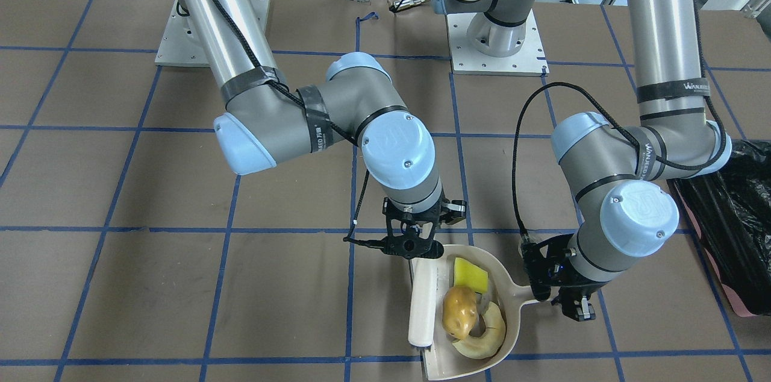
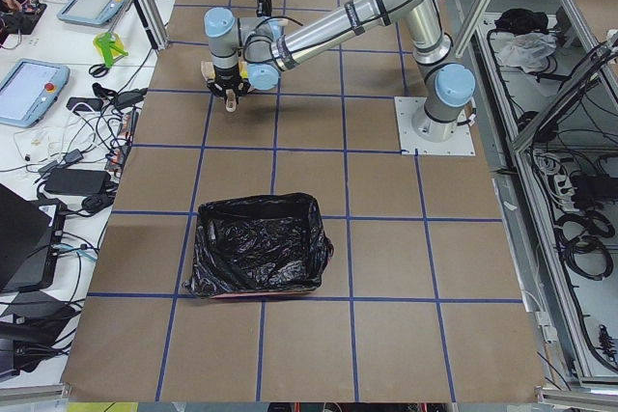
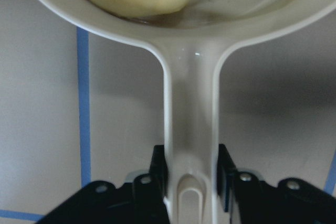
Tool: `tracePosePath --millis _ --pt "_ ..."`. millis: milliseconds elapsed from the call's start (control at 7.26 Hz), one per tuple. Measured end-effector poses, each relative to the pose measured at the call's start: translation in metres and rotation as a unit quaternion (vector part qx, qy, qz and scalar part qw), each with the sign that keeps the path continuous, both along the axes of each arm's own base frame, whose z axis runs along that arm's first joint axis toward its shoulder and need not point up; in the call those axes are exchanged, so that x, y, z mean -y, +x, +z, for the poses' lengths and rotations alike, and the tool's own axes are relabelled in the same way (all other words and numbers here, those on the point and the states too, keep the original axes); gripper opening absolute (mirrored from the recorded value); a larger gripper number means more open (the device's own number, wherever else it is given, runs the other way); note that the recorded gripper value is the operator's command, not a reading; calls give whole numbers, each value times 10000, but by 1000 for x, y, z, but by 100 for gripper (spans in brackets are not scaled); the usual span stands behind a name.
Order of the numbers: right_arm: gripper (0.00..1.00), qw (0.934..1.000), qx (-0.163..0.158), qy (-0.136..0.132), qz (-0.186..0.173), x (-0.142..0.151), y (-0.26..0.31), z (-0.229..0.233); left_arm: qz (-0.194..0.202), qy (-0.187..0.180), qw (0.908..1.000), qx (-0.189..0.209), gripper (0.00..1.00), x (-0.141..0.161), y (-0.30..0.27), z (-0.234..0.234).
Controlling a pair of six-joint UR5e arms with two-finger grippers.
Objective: Sweep and dump trash into bin
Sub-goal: 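Lift the loaded dustpan toward the bin with the left while the right returns the brush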
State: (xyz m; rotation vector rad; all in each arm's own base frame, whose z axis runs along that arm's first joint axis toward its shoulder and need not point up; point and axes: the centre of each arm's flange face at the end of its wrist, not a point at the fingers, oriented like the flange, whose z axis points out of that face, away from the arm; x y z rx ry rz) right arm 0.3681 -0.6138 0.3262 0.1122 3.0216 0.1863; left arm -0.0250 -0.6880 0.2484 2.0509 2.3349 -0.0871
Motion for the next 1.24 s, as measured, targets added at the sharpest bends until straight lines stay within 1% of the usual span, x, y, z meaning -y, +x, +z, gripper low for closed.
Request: tracePosePath --millis 138,275,551,688,826,964,1101,1239 --pt "0 9998 -162 -10 111 8 -49 16 138 17 9997 -209 5 0 16 3" --pt "0 9995 -203 -31 225 14 -109 29 353 40 9984 -445 5 -2 43 6" --pt "0 9988 -118 -70 460 15 -242 34 905 124 9908 -1002 4 -6 118 20" --pt "0 9985 -137 -88 526 11 -300 26 1165 200 9865 -1137 4 -8 157 36" --pt "0 9986 -217 -105 478 6 -352 13 1399 236 9827 -1192 4 -10 193 55" --pt "0 9987 -305 -172 358 0 -392 -5 1651 241 9786 -1201 4 -15 231 73" --pt "0 9985 -395 -247 279 -8 -419 -24 1911 231 9743 -1171 4 -26 274 85" --pt "0 9983 -451 -270 255 -16 -437 -40 2067 196 9720 -1101 4 -43 321 92"
